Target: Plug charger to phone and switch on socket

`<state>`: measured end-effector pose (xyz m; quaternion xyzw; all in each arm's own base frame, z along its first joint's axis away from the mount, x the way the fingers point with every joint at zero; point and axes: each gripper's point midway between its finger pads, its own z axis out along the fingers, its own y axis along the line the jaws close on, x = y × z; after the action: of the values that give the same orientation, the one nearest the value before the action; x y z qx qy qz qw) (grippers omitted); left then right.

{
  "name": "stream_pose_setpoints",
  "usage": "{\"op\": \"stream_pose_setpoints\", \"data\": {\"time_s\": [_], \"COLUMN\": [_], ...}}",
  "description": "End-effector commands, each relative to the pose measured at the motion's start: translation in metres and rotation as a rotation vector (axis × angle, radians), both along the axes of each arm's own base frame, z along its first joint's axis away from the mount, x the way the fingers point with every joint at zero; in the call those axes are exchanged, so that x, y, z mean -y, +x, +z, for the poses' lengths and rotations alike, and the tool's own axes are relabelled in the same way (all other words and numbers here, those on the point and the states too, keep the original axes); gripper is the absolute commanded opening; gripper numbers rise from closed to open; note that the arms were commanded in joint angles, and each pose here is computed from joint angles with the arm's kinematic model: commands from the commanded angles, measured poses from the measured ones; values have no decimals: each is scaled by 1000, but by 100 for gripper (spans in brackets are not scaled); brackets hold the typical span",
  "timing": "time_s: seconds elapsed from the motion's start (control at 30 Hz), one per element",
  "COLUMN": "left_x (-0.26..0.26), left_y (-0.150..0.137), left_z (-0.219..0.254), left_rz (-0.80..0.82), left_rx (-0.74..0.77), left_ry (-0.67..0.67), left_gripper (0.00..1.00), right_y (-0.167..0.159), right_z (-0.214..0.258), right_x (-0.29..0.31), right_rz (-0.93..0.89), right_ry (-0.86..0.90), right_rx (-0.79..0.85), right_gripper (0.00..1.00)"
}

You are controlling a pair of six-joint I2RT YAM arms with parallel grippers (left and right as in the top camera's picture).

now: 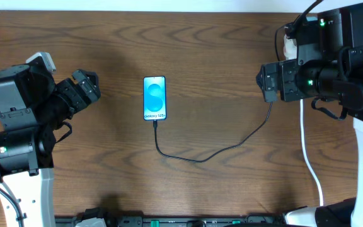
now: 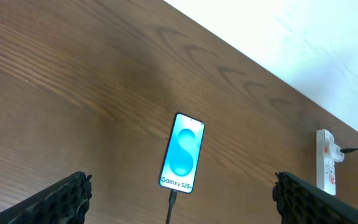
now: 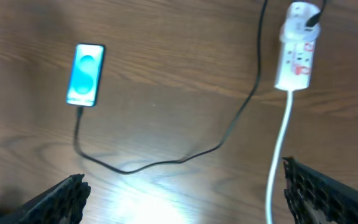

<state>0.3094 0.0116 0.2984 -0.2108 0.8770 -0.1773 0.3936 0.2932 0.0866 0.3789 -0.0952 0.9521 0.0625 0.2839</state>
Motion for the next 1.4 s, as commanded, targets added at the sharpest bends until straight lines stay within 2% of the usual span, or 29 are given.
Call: {"op": "stream_pose_setpoints", "data": {"time_s": [0.0,0.1,0.3,0.43,0.73,1.0,1.2,1.37], "left_x": [-4,-4,-4,-4,-4,-4,-4,-4], "left_y": [0,0,0,0,0,0,0,0], "left_z": [0,0,0,0,0,0,0,0], "left_rz": [9,9,9,9,9,9,9,9], "left_rx": [-1,-2,-2,-2,-1,-2,-2,-1], "left_ry": [15,15,15,15,15,15,15,15], "left_gripper": [95,95,95,95,95,95,95,95], "right_y": [-10,-10,1,6,-4,-36,-49,-50], "right_z": [15,28,75,75,-4,-79,-143,-182], "right_x": [16,25,32,31,37,34,36,36], "right_rz": [-10,-51,-63,-42,-53,-6,-5,-34], "right_ry": [-62,-77,-76,-70,5,94,115,168], "right_rx": [70,137,442,620,867,1093,1117,1061], "right_gripper": [99,99,99,99,99,99,99,99]}}
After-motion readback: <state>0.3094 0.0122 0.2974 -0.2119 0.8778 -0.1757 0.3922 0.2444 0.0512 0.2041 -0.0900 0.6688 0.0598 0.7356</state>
